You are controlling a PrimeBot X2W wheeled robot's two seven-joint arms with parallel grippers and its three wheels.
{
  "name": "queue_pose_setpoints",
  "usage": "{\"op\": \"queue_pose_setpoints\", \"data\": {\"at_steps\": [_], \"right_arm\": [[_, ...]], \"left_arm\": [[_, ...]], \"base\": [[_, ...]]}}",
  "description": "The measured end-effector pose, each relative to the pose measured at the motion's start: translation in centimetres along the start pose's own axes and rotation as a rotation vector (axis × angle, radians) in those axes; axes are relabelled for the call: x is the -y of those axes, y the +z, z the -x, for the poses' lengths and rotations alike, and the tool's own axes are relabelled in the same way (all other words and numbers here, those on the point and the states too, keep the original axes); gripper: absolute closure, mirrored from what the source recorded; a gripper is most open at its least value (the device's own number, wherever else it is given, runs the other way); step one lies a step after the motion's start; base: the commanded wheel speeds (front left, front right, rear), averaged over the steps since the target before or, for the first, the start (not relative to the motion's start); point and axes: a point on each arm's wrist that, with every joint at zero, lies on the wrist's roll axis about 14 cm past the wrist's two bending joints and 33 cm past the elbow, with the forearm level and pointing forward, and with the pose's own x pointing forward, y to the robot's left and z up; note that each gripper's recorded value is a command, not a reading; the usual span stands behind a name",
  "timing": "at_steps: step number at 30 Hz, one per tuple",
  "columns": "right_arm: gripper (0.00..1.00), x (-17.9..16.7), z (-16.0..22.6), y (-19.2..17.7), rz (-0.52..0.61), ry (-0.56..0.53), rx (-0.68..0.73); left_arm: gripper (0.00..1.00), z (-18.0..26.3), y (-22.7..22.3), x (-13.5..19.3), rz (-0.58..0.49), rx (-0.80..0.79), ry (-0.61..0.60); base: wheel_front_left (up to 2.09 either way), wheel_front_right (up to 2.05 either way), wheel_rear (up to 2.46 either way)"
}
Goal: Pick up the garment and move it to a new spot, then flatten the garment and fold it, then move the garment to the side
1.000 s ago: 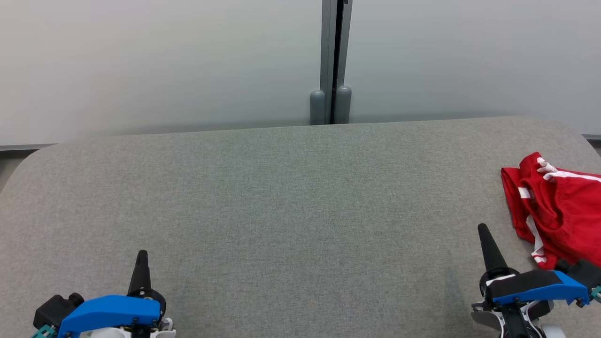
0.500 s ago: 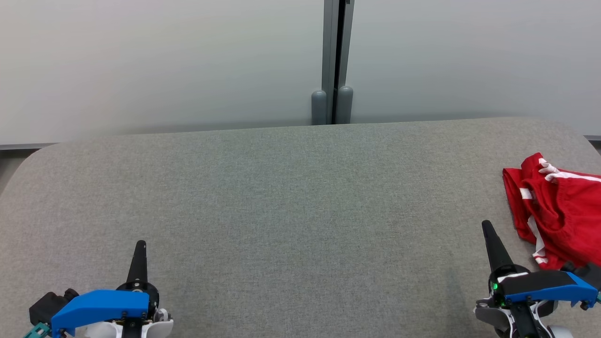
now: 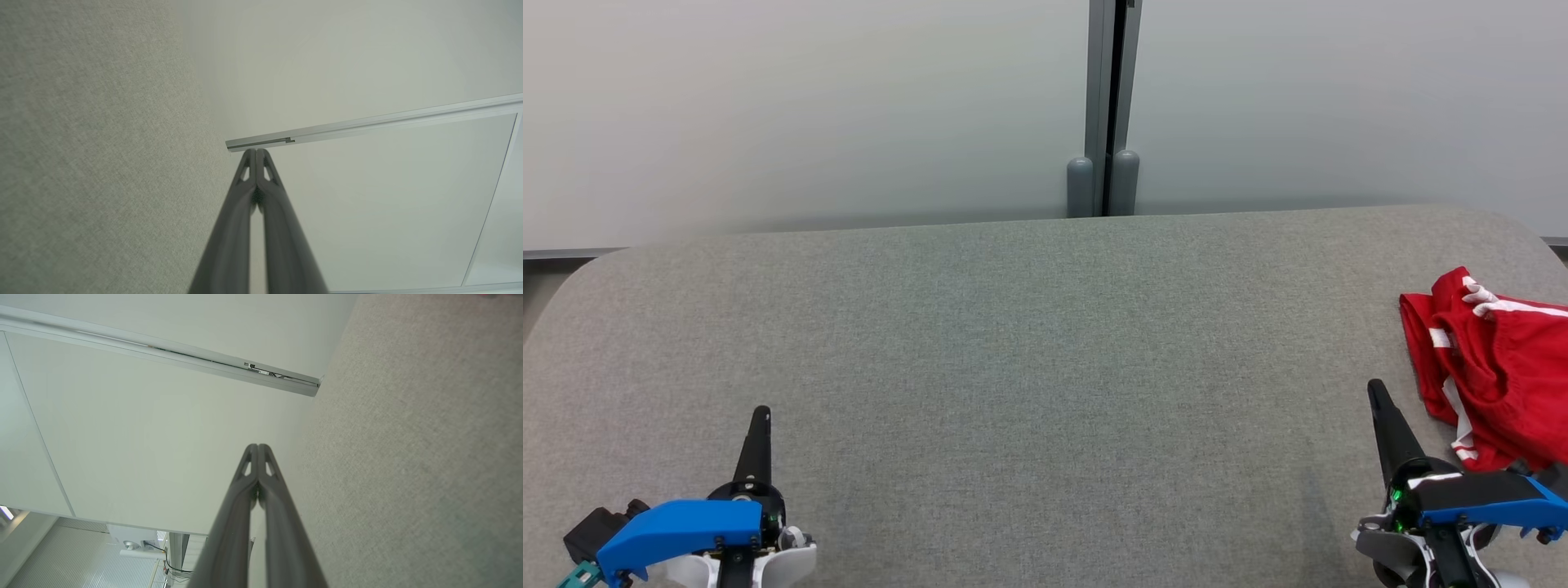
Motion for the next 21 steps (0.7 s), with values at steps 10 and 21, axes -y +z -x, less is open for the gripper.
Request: {"op": "queue_pose_setpoints", "data": {"at_steps": [10, 21], "right_arm": [[1.00, -0.6, 0.0, 0.2, -0.086, 0.023, -0.002], [1.00, -0.9, 0.2, 0.3, -0.164, 0.038, -0.007]], "left_arm": [[1.00, -0.1, 0.3, 0.8, 0.080, -0.002, -0.034], [1.00, -0.2, 0.8, 1.8, 0.153, 0.005, -0.075]], "base": [[0.00, 0.00, 0.00], [0.00, 0.00, 0.00]]}}
